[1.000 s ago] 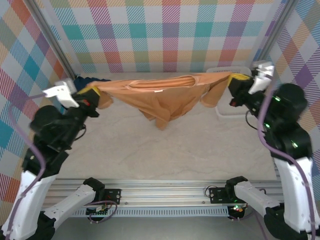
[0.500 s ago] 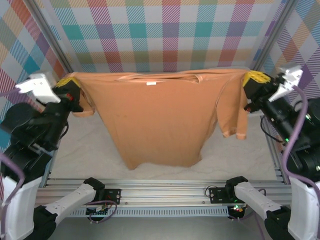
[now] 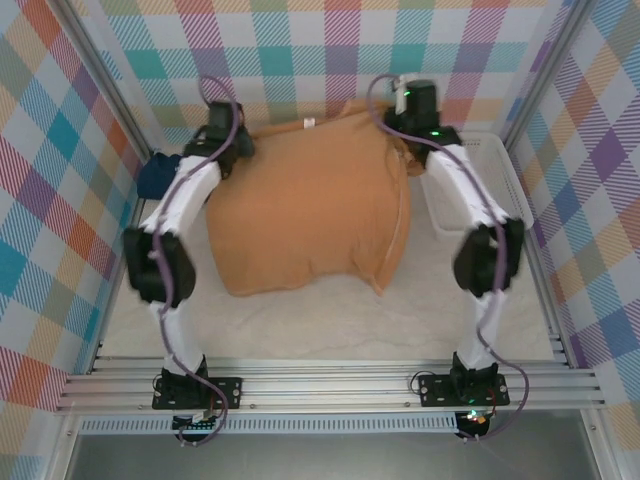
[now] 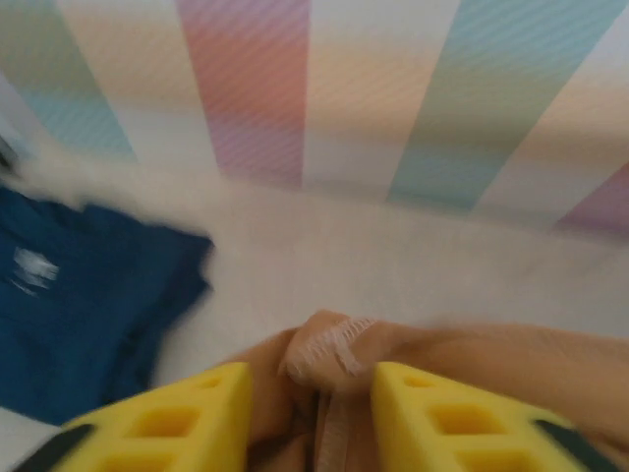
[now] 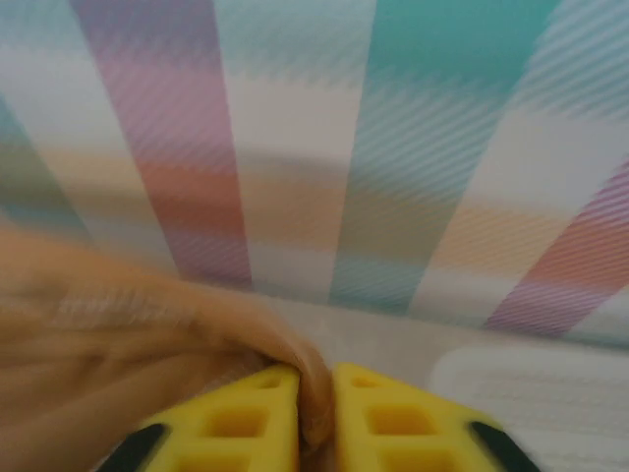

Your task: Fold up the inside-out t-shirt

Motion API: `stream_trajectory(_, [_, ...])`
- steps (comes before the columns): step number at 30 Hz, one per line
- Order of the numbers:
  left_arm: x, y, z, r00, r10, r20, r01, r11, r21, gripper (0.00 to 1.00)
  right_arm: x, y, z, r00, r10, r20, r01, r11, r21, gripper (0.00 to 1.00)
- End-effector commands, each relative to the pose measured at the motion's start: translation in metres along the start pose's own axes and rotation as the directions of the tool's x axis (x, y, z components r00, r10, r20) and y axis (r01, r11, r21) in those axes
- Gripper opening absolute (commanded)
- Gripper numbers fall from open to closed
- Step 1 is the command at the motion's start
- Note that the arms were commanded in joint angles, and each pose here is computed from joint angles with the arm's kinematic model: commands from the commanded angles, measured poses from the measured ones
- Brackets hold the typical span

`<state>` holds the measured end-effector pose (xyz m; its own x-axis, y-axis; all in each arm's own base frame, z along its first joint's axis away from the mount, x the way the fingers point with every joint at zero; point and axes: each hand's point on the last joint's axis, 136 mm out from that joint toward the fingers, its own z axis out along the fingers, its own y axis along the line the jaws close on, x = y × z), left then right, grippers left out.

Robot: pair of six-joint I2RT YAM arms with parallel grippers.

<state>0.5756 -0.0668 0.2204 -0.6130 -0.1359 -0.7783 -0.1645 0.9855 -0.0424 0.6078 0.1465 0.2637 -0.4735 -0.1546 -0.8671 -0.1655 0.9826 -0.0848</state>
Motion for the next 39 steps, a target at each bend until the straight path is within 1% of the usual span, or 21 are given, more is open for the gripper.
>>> stream_trajectory(1, [0.000,-0.005,-0.006,0.997,-0.027,-0.077,0.031,0.999,0.042,0.59,0.002,-0.004,-0.004,0.997,0.000,-0.080,0.002,1.000,0.025,0.48])
stream_trajectory(2, [0.004,-0.005,-0.002,0.996,-0.027,-0.087,0.030,0.999,0.041,0.65,0.008,-0.001,-0.003,0.995,-0.010,-0.096,0.011,1.000,0.015,0.59])
stream_trajectory(3, [0.009,-0.004,0.001,0.995,-0.026,-0.094,0.030,0.999,0.036,0.72,0.016,0.003,-0.002,0.993,-0.027,-0.111,0.028,1.000,0.006,0.66])
stream_trajectory(5, [0.014,0.000,0.000,0.995,-0.029,-0.094,0.032,0.999,0.031,0.80,0.025,0.004,-0.008,0.991,-0.044,-0.127,0.044,0.999,-0.002,0.69])
stream_trajectory(8, [0.017,0.008,-0.011,0.996,-0.039,-0.085,0.042,0.999,0.028,0.84,0.037,0.006,-0.027,0.988,-0.049,-0.147,0.046,0.999,-0.026,0.71])
stream_trajectory(10, [0.018,0.012,-0.024,0.996,-0.051,-0.073,0.053,0.998,0.031,0.85,0.047,0.015,-0.043,0.986,-0.048,-0.161,0.037,0.997,-0.073,0.71])
stream_trajectory(12, [0.031,0.014,-0.039,0.993,-0.080,-0.089,0.085,0.995,0.054,0.86,0.059,0.029,-0.062,0.982,-0.046,-0.183,0.023,0.992,-0.125,0.72])
stream_trajectory(14, [0.052,0.012,-0.053,0.985,-0.136,-0.107,0.146,0.984,0.101,0.86,0.087,0.054,-0.078,0.970,-0.032,-0.242,-0.017,0.979,-0.201,0.72])
stream_trajectory(17, [0.098,0.015,-0.068,0.963,-0.214,-0.161,0.238,0.961,0.144,0.84,0.139,0.091,-0.101,0.937,-0.035,-0.346,-0.071,0.955,-0.289,0.71])
stream_trajectory(19, [0.139,0.026,-0.068,0.946,-0.240,-0.219,0.267,0.958,0.103,0.83,0.183,0.110,-0.111,0.894,-0.024,-0.447,-0.135,0.938,-0.320,0.70])
stream_trajectory(20, [0.153,0.032,-0.067,0.940,-0.246,-0.236,0.271,0.959,0.080,0.82,0.203,0.119,-0.115,0.867,-0.007,-0.498,-0.184,0.925,-0.333,0.70])
stream_trajectory(22, [0.183,0.052,-0.059,0.923,-0.270,-0.274,0.283,0.959,0.008,0.82,0.233,0.130,-0.119,0.823,0.017,-0.568,-0.251,0.907,-0.338,0.69])
stream_trajectory(25, [0.210,0.075,-0.050,0.896,-0.309,-0.320,0.309,0.950,-0.051,0.81,0.272,0.136,-0.119,0.769,0.022,-0.639,-0.277,0.912,-0.302,0.67])
stream_trajectory(29, [0.244,0.094,-0.038,0.855,-0.351,-0.381,0.332,0.936,-0.117,0.81,0.308,0.143,-0.119,0.706,0.016,-0.708,-0.289,0.919,-0.267,0.65])
stream_trajectory(30, [0.252,0.095,-0.035,0.846,-0.357,-0.396,0.337,0.933,-0.123,0.81,0.317,0.143,-0.118,0.692,0.015,-0.722,-0.285,0.924,-0.254,0.64])
stream_trajectory(31, [0.258,0.096,-0.032,0.838,-0.363,-0.407,0.341,0.931,-0.127,0.79,0.323,0.143,-0.117,0.680,0.013,-0.733,-0.281,0.928,-0.244,0.59])
stream_trajectory(32, [0.265,0.098,-0.030,0.831,-0.363,-0.422,0.339,0.931,-0.134,0.77,0.329,0.141,-0.116,0.674,0.011,-0.739,-0.273,0.933,-0.235,0.52])
stream_trajectory(33, [0.269,0.097,-0.026,0.820,-0.369,-0.438,0.345,0.929,-0.137,0.73,0.332,0.138,-0.116,0.670,0.011,-0.742,-0.265,0.937,-0.226,0.42])
stream_trajectory(34, [0.273,0.095,-0.023,0.807,-0.370,-0.460,0.355,0.927,-0.123,0.68,0.334,0.136,-0.117,0.668,0.008,-0.744,-0.259,0.940,-0.222,0.35])
stream_trajectory(36, [0.274,0.092,-0.020,0.802,-0.363,-0.475,0.357,0.928,-0.107,0.59,0.338,0.130,-0.121,0.660,0.001,-0.751,-0.240,0.948,-0.209,0.21])
stream_trajectory(39, [0.282,0.083,-0.026,0.785,-0.353,-0.510,0.373,0.925,-0.066,0.45,0.340,0.118,-0.132,0.654,0.013,-0.756,-0.233,0.955,-0.184,0.08])
